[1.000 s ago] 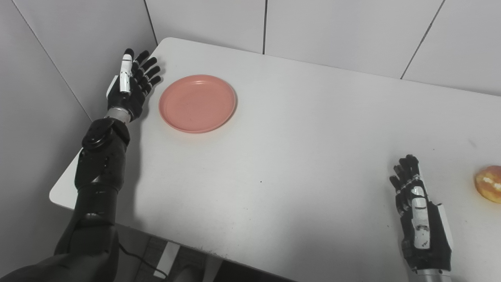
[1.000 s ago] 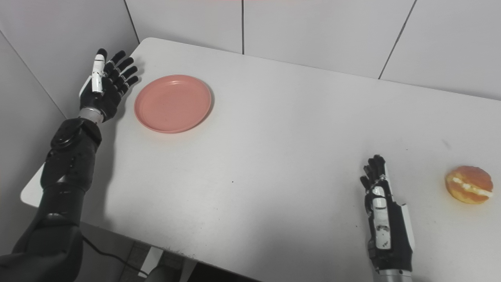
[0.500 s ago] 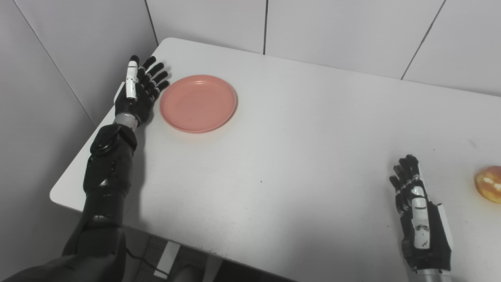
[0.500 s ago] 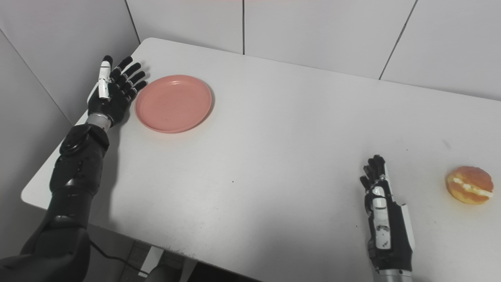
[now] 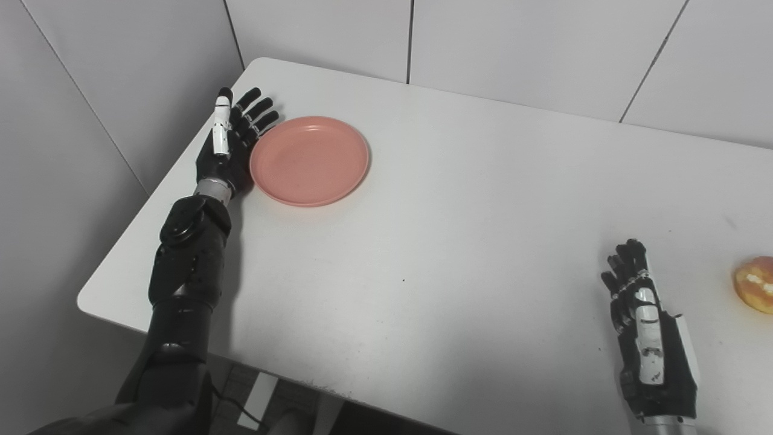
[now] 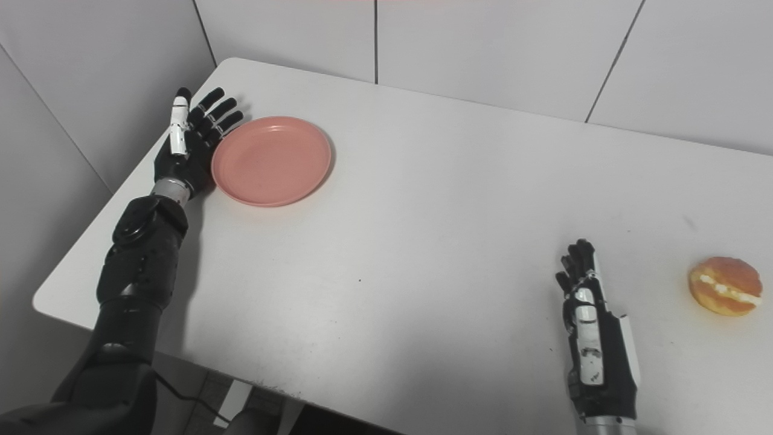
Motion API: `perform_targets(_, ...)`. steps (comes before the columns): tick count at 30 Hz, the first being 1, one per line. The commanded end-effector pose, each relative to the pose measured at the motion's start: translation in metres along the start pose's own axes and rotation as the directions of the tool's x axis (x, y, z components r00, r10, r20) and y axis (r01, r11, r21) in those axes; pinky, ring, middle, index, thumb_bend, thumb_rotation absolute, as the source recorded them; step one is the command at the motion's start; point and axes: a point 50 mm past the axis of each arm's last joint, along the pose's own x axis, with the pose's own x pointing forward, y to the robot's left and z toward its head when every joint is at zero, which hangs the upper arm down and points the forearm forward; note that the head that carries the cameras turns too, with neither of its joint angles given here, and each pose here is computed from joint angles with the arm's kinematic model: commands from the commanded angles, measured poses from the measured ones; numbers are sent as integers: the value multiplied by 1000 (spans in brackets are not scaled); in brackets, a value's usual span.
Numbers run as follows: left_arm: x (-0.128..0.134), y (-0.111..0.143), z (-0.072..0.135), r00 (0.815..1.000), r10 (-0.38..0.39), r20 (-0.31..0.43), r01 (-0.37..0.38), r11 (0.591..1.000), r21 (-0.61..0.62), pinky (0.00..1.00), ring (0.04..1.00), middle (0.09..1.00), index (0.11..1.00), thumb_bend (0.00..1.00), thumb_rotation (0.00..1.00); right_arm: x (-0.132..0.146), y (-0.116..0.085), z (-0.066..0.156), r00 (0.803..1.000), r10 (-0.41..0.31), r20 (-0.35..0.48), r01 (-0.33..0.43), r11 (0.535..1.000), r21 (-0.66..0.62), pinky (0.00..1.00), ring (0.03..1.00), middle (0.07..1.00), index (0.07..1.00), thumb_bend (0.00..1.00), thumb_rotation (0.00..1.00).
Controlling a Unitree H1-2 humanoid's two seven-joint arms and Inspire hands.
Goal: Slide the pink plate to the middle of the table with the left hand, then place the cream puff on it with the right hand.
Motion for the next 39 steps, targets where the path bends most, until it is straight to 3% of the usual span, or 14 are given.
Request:
perform_targets(1,1,-7,8,999,-22,36,22,1000,10,834,845,846,833,452,1000,-4,-2,-6,1000,-4,1,4,1000,-3,1000,1000,1000,1000,297,1000)
perform_targets(23,-20,-31,-13,997,-79,0,79,997,24,824,827,826,812,458,1000,-3,0,-6,1000,1,7,-1,1000,1,1000,1000,1000,1000,296,1000)
perform_targets(39,-30,-65,-29,985,-170,-23,171,985,21,808,826,830,811,429,1000,-3,1,-5,1000,-7,4,7,1000,-11,1000,1000,1000,1000,310,1000)
